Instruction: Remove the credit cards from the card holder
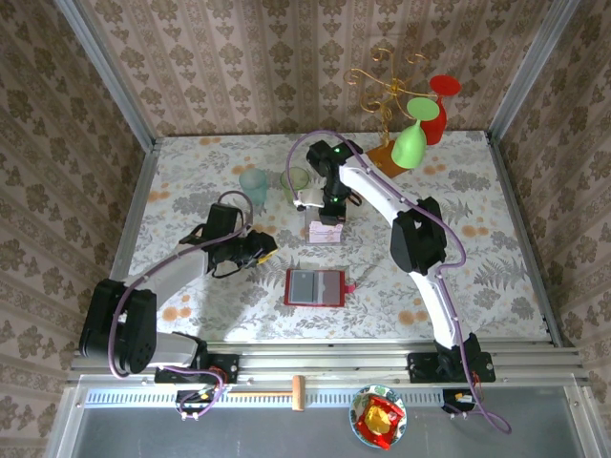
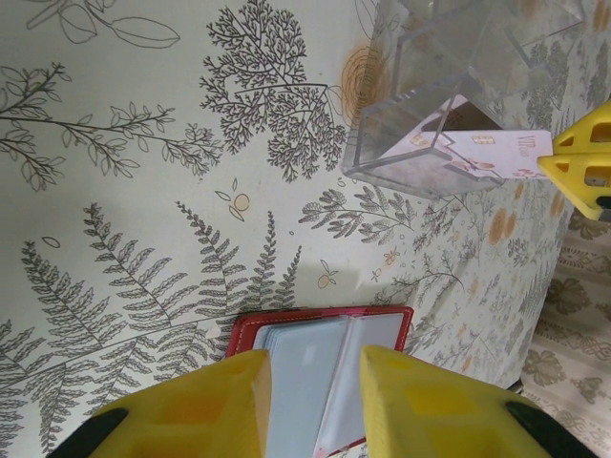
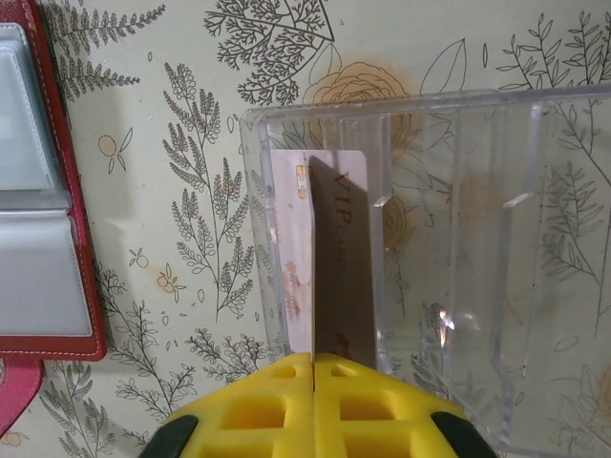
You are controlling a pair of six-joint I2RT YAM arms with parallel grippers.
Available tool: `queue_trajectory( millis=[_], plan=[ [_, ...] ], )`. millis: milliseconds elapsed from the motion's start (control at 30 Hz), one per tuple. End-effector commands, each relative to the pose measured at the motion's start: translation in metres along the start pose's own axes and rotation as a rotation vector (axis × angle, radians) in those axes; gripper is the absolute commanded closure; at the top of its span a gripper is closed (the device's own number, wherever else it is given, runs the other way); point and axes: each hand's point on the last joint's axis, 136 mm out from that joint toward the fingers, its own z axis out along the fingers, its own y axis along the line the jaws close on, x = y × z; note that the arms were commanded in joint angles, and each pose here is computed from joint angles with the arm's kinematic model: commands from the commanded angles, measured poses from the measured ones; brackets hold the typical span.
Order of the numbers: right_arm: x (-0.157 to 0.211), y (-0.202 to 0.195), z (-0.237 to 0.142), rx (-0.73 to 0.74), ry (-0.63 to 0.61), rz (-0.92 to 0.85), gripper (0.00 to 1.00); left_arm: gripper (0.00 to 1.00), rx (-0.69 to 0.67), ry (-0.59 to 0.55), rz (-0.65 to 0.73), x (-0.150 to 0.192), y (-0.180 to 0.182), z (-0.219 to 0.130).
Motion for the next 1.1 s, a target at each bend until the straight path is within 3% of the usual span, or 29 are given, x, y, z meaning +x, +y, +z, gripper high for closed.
queue_trajectory(
  millis=[0,200,500,700,867,933,1067],
  plan=[
    [0.002,-0.002,-0.005,0.008,0.017,-0.006,0.84,0.69,0.028,0.003,0.025,-0.006,-0.010,-0.001],
    [-0.004,-0.002,-0.028,0.048,-0.028,0.027,0.73,0.69,0.025,0.038,0.020,-0.001,-0.006,0.006],
    [-0.034,0.022,-0.053,0.101,-0.210,0.217,0.68,0.67,0.021,0.101,0.041,0.017,-0.002,0.016],
    [-0.046,0.052,-0.049,0.052,-0.381,0.556,0.67,0.65,0.019,0.137,0.056,0.033,0.001,0.025],
    [-0.053,0.086,-0.032,-0.122,-0.547,0.996,0.67,0.65,0.009,0.172,0.077,0.048,0.005,0.031],
    [-0.051,0.101,-0.017,-0.209,-0.565,1.150,0.70,0.65,0.005,0.181,0.078,0.053,0.009,0.033],
    [-0.036,0.134,0.022,-0.296,-0.469,1.355,0.75,0.64,-0.004,0.192,0.080,0.059,0.015,0.034]
  ],
)
